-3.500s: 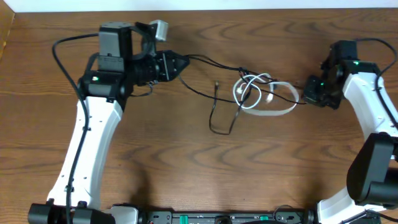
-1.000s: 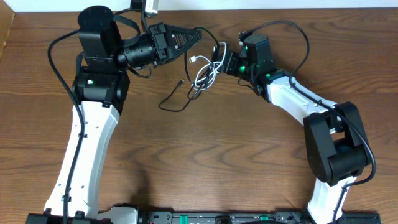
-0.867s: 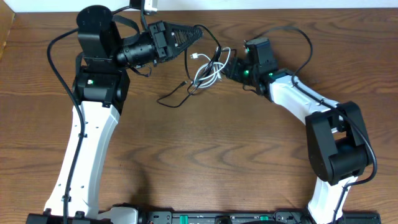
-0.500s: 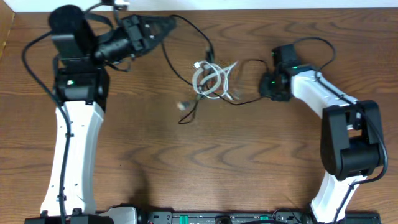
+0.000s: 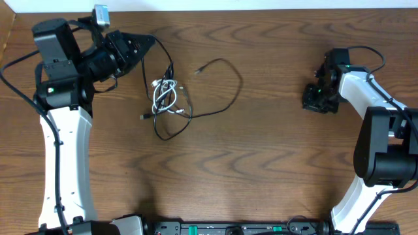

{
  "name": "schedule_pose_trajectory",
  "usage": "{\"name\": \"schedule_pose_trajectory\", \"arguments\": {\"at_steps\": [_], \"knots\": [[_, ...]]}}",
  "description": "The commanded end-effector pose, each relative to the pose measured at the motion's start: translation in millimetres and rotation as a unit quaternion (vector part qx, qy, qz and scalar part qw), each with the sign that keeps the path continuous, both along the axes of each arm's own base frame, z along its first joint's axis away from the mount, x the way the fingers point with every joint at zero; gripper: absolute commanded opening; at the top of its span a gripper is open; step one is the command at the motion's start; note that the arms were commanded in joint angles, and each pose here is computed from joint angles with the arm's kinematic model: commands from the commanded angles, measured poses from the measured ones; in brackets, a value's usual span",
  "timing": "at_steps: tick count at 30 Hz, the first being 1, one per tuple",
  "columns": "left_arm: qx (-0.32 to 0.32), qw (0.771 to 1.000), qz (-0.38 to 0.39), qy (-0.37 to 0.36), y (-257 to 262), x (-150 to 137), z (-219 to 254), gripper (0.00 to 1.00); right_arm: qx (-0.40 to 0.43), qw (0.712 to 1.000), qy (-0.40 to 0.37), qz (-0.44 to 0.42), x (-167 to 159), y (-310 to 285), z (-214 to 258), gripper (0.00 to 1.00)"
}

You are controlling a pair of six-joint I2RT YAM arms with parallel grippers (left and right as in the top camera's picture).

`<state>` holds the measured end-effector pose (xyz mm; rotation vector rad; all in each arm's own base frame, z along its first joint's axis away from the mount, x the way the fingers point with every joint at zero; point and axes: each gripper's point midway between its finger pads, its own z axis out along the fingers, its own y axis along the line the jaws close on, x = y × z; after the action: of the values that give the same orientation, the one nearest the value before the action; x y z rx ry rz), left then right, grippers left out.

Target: Untangle cables

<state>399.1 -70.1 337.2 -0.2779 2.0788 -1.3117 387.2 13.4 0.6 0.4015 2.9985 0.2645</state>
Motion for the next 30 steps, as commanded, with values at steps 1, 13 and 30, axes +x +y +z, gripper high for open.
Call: {"name": "schedule_pose_trajectory", "arguments": {"at_steps": [1,13,30], "knots": [[0.046,0.998,-0.019,-0.044,-10.9,-5.7,7.1,0.08,0.117,0.985,-0.031,0.123,-3.4,46.5,8.8,0.27],[0.069,0.996,-0.051,-0.033,-56.5,-12.1,-2.9,0.07,0.377,0.868,-0.186,0.264,-12.6,189.3,158.6,0.44],[0.115,0.992,-0.055,-0.016,-93.4,-18.8,-19.5,0.07,0.385,0.902,-0.140,0.136,-14.6,307.1,166.3,0.56]]}}
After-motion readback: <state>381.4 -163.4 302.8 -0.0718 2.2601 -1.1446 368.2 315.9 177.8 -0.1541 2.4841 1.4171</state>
